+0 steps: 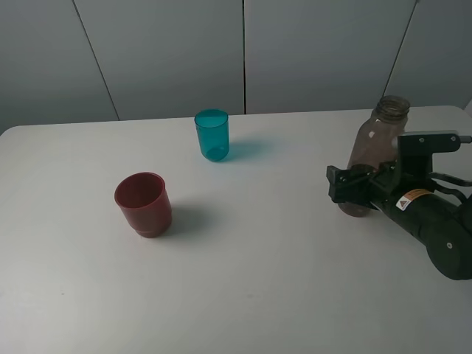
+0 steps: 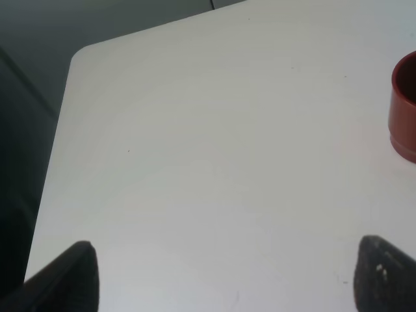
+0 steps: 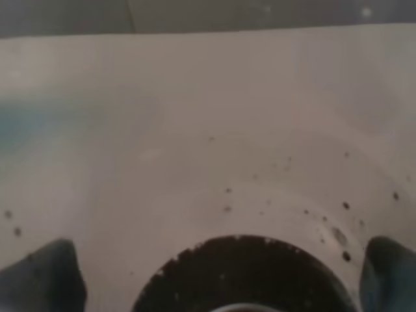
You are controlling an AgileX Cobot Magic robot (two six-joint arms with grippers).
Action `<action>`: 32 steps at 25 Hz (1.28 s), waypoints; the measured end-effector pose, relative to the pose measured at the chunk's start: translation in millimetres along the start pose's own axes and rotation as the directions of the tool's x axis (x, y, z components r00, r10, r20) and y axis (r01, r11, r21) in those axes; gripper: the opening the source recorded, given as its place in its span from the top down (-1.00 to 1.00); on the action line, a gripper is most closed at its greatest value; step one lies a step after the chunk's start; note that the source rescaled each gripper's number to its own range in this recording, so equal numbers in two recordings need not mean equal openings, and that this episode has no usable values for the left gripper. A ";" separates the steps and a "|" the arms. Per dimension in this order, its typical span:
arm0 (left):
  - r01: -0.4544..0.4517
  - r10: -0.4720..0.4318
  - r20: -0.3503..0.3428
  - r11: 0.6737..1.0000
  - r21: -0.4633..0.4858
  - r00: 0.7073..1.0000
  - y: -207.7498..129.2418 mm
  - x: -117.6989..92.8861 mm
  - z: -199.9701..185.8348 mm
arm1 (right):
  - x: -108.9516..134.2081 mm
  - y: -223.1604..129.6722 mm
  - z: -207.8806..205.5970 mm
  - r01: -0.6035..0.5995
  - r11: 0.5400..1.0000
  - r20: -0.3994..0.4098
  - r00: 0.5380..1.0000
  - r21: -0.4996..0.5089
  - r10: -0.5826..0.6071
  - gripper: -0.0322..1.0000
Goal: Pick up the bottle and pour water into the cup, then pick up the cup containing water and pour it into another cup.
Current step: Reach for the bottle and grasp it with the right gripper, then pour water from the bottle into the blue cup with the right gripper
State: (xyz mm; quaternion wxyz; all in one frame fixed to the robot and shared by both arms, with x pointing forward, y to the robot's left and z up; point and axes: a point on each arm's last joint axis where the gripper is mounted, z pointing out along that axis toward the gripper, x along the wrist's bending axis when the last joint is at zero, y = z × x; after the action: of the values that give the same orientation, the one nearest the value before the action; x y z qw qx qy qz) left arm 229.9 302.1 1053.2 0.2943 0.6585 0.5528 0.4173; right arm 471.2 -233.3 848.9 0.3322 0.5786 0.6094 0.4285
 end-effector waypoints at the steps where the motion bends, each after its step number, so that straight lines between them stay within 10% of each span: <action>1: 0.000 0.000 0.000 1.000 0.000 1.000 0.0 0.0 0.0 | -0.7 0.1 0.0 -0.003 1.000 0.008 1.000 -0.001 0.003 -1.00; 19: 0.000 0.000 0.000 1.000 0.000 1.000 0.0 0.0 0.0 | -2.0 3.6 3.9 -0.043 0.999 0.032 0.999 -0.021 0.043 -0.96; 21: 0.000 0.000 0.000 1.000 0.000 1.000 0.0 0.0 0.0 | -2.0 3.6 3.9 -0.043 0.999 0.032 0.999 -0.021 0.043 -0.27; 23: 0.000 0.000 0.000 1.000 0.000 1.000 0.0 0.0 0.0 | -2.1 3.6 3.9 -0.043 0.999 0.033 0.998 -0.021 0.044 0.92; 32: 0.000 0.000 0.000 1.000 0.000 1.000 0.0 0.0 0.0 | 1.5 3.2 3.9 -0.051 0.999 -0.006 0.999 -0.015 0.051 0.89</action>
State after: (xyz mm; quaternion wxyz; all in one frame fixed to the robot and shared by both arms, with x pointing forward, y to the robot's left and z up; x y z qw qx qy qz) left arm 229.9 302.1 1053.2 0.2943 0.6585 0.5528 0.4173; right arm 475.9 -231.4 850.4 0.3239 0.5903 0.5920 0.4430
